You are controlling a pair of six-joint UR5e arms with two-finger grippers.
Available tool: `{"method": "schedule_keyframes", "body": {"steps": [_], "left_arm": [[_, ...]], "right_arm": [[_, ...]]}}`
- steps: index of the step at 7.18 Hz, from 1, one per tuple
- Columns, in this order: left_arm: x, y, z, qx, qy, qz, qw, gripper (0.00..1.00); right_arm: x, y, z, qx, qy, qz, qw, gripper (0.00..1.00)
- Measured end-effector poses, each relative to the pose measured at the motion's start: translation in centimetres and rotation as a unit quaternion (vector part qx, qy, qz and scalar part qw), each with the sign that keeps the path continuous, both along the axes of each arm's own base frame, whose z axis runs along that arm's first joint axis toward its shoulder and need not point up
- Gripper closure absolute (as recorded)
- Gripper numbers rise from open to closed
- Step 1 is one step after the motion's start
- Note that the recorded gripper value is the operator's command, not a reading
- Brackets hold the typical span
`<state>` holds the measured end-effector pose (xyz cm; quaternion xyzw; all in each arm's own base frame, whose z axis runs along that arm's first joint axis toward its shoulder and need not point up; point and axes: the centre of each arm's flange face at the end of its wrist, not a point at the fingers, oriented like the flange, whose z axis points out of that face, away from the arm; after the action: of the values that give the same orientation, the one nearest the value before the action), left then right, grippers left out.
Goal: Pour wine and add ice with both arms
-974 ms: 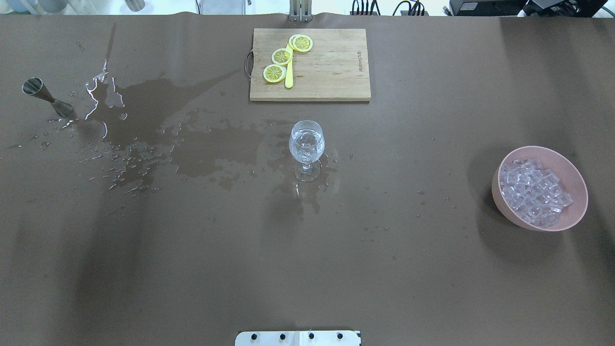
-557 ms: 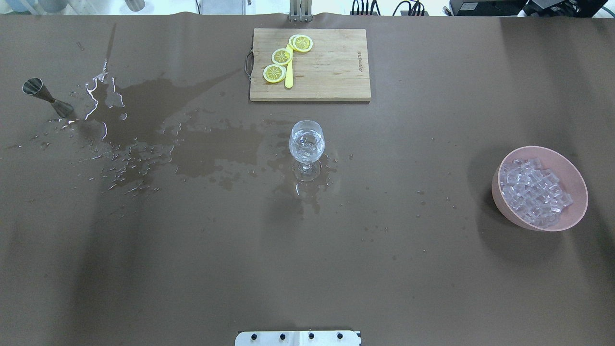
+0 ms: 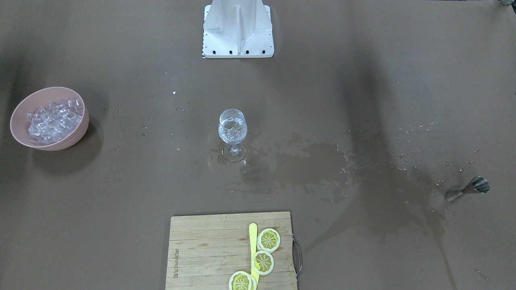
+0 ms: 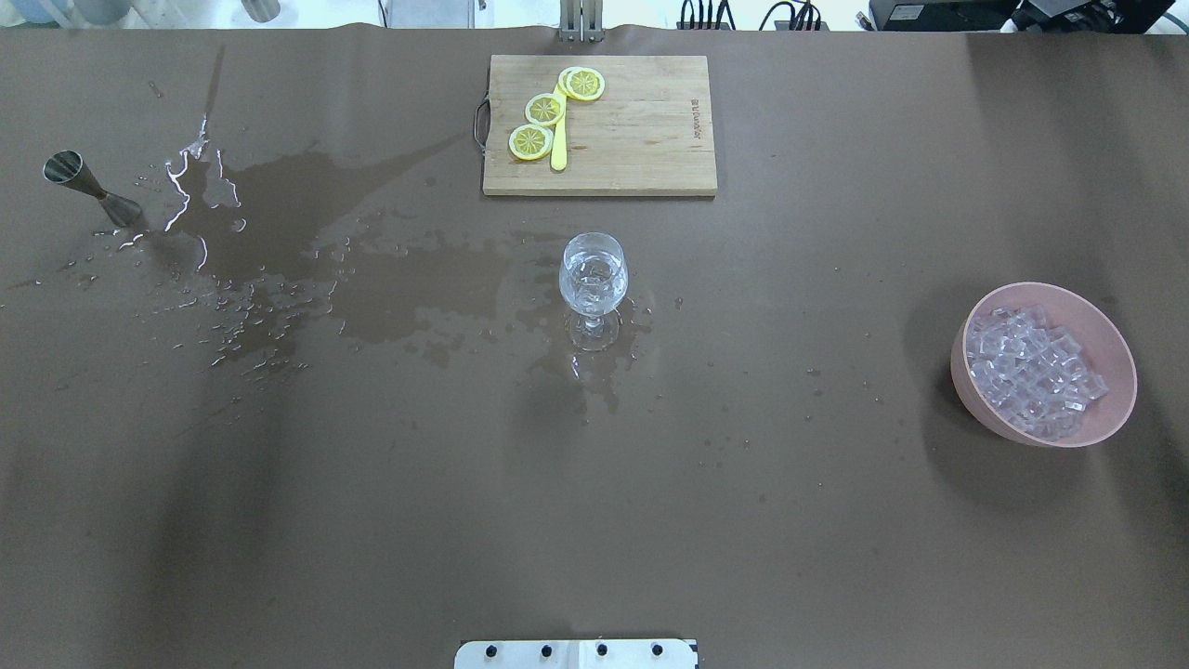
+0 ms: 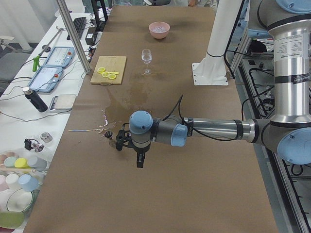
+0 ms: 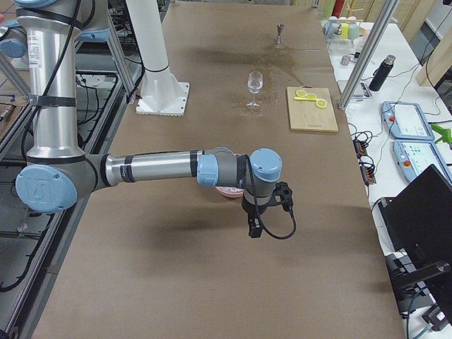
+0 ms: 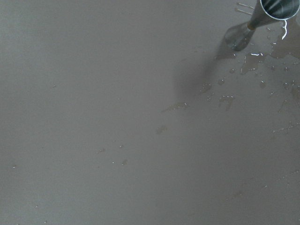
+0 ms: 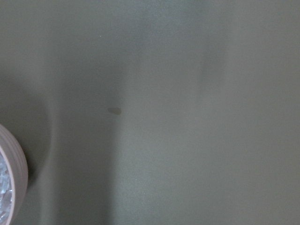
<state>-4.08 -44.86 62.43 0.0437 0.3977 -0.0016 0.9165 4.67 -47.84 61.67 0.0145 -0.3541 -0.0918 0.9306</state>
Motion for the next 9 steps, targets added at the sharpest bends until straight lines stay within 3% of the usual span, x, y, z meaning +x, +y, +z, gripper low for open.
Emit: {"method": "schedule_keyframes", "body": {"steps": [3,9], "left_arm": [[-0.59,0.53,0.91,0.009,-0.033,0.017,0.9993,0.01],[-0.61,0.34,0.71,0.01,-0.035,0.019,0.9992,0.01]], "right_arm": [[-0.02,0.25,0.04,0.0,-0.002,0.0,1.0,0.0],[-0.1,0.45,0.12,-0.001,-0.005,0.0,1.0,0.0]]}}
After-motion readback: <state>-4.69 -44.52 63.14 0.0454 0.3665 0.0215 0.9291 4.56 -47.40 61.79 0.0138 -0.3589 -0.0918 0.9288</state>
